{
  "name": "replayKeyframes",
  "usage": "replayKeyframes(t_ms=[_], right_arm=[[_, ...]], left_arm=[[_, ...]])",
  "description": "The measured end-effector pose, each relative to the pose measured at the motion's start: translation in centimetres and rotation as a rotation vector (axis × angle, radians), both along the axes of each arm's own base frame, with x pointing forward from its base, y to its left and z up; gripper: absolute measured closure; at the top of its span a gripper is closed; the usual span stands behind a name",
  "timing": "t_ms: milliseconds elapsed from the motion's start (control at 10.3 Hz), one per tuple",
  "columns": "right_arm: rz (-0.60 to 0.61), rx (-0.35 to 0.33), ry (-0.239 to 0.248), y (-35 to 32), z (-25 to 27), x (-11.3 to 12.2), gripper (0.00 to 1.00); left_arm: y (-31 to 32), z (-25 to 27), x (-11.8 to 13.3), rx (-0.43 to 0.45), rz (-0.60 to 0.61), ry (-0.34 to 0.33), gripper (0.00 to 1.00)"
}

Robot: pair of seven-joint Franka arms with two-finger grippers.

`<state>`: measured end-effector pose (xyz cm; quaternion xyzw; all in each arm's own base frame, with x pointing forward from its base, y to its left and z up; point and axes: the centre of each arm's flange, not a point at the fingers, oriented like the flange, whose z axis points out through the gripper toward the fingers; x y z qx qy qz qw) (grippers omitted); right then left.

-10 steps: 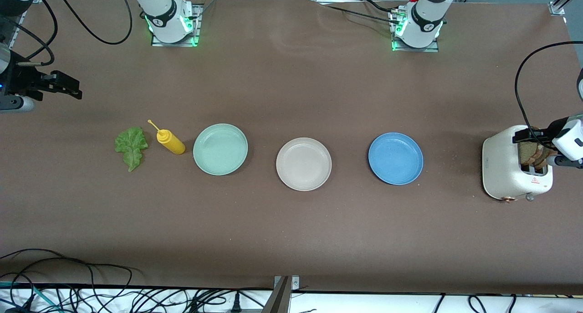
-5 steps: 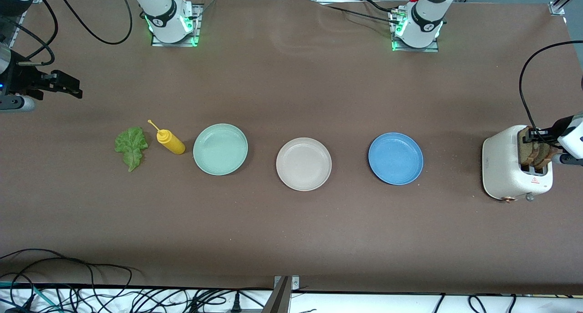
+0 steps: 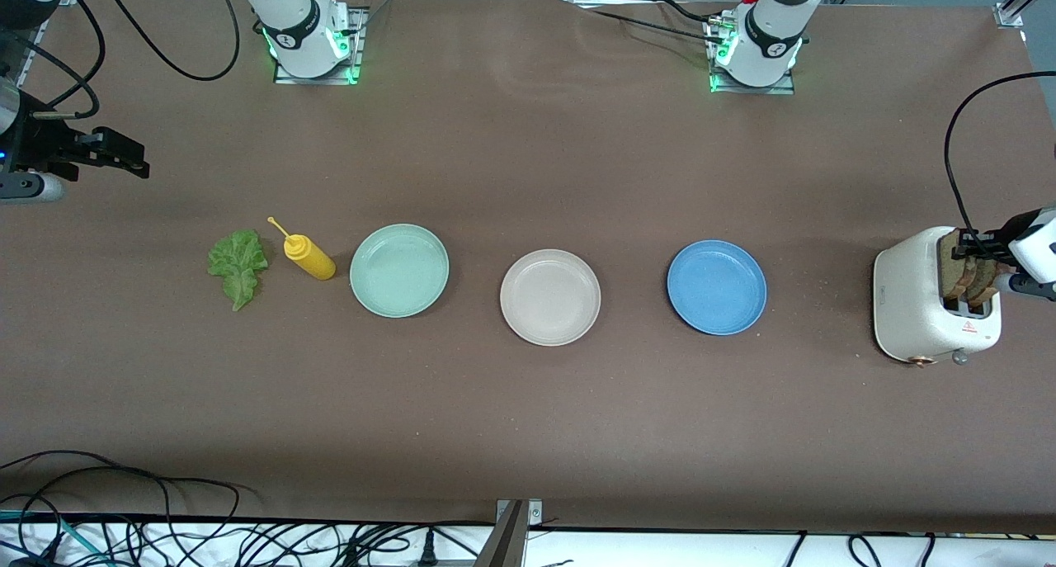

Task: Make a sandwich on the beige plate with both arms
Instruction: 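Lower the left gripper and grasp one bread slice in the toaster, then lift the bread slice out and carry it toward the beige plate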

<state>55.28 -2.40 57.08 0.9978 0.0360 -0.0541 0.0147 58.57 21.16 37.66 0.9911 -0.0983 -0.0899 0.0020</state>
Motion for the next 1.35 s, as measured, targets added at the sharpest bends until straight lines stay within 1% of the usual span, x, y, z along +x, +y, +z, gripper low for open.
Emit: replayKeyframes(t_ms=[97, 193, 580, 773, 870, 966, 1063, 1353], right_arm=[[0.000, 0.000, 0.000, 0.0, 0.0, 0.0, 0.00], [0.000, 0.000, 0.000, 0.0, 0.0, 0.0, 0.00], [0.001, 0.000, 0.001, 0.0, 0.0, 0.0, 0.00], [0.001, 0.000, 0.001, 0.0, 0.0, 0.0, 0.00], [0.000, 0.000, 0.001, 0.0, 0.0, 0.0, 0.00], [0.000, 0.000, 0.001, 0.0, 0.0, 0.0, 0.00], [0.000, 0.000, 0.001, 0.0, 0.0, 0.0, 0.00], [-0.001, 0.000, 0.001, -0.1, 0.0, 0.0, 0.00]], left_arm=[[0.1, 0.4, 0.2, 0.000, -0.021, -0.010, 0.88], [0.2, 1.4, 0.6, 0.003, -0.033, -0.025, 0.91], [-0.7, 8.1, 2.2, 0.006, -0.062, -0.045, 0.92], [-2.8, 11.0, 3.0, 0.003, -0.093, -0.053, 0.92], [-4.4, 11.7, 3.4, -0.004, -0.117, -0.046, 0.92], [-6.5, 12.3, 3.8, -0.031, -0.138, -0.041, 0.92], [-8.8, 12.6, 4.0, -0.077, -0.157, -0.035, 0.92], [-15.8, 11.7, 4.4, -0.202, -0.226, 0.019, 0.92]])
